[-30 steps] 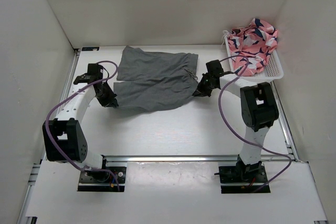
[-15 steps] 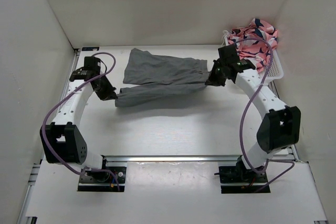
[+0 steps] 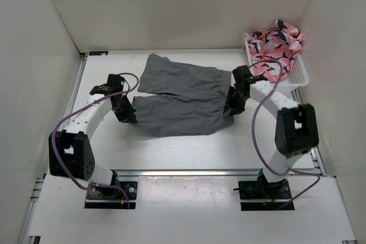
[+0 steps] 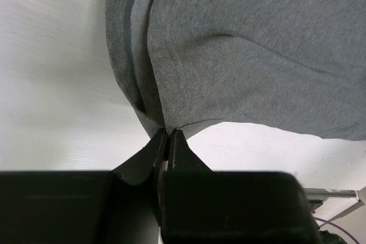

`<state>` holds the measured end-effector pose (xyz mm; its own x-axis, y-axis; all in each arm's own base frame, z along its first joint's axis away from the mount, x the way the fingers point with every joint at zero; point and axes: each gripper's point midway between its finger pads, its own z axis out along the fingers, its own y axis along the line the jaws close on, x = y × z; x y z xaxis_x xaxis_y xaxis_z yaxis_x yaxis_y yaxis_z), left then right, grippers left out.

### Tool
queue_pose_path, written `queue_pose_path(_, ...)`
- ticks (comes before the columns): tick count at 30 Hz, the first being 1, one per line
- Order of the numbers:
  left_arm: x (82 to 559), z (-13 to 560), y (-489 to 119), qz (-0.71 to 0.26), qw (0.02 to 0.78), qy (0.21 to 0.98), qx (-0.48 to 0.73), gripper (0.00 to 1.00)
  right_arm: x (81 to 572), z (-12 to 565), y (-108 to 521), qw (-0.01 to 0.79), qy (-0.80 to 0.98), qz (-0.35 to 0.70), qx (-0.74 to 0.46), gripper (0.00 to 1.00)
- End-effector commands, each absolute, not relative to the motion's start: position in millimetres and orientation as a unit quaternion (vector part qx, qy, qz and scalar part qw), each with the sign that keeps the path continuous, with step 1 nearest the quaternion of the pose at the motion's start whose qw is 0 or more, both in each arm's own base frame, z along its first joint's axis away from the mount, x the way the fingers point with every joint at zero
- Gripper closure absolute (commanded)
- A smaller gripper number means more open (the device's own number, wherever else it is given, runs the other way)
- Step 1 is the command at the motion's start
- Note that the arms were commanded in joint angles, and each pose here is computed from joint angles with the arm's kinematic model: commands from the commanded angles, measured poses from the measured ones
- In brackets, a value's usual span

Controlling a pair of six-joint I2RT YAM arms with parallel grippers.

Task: Fold and stack the shorts
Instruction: Fold the shorts

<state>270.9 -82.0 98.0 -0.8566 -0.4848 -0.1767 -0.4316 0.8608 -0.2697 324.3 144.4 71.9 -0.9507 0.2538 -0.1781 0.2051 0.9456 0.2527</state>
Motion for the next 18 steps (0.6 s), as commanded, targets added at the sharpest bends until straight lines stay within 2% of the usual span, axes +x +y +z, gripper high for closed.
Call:
queue_pose_path(1, 282.7, 109.1, -86.5, -0.118, 0.149, 0.953, -0.235, 0.9, 306.4, 109.6, 125.2, 0.188, 0.966, 0.117, 0.136, 0.6)
queue_pose_path(4, 285.1, 109.0, -86.9, -0.118, 0.148, 0.953, -0.235, 0.9, 269.6, 94.9, 114.9, 0.178, 0.966, 0.115, 0.146, 0.6)
queue_pose_path(6, 284.7, 106.1, -87.9, -0.113, 0.145, 0.955, -0.232, 0.9, 260.3, 89.7, 123.6, 0.178, 0.962, 0.149, 0.145, 0.58)
queue_pose_path(8, 287.0, 106.4, -88.3, -0.113, 0.145, 0.955, -0.232, 0.9, 245.6, 71.0, 128.1, 0.149, 0.961, 0.162, 0.165, 0.57)
queue_pose_path(11, 286.2, 106.4, -91.0, -0.113, 0.145, 0.956, -0.228, 0.9, 250.3, 65.7, 146.2, 0.146, 0.948, 0.215, 0.186, 0.5)
queue_pose_path(12, 286.2, 106.4, -91.0, -0.113, 0.145, 0.956, -0.228, 0.9, 262.0, 66.3, 152.8, 0.164, 0.94, 0.235, 0.187, 0.45)
queue_pose_path(18, 286.6, 106.0, -89.4, -0.109, 0.146, 0.956, -0.229, 0.9, 285.6, 49.5, 162.6, 0.172, 0.93, 0.251, 0.208, 0.44)
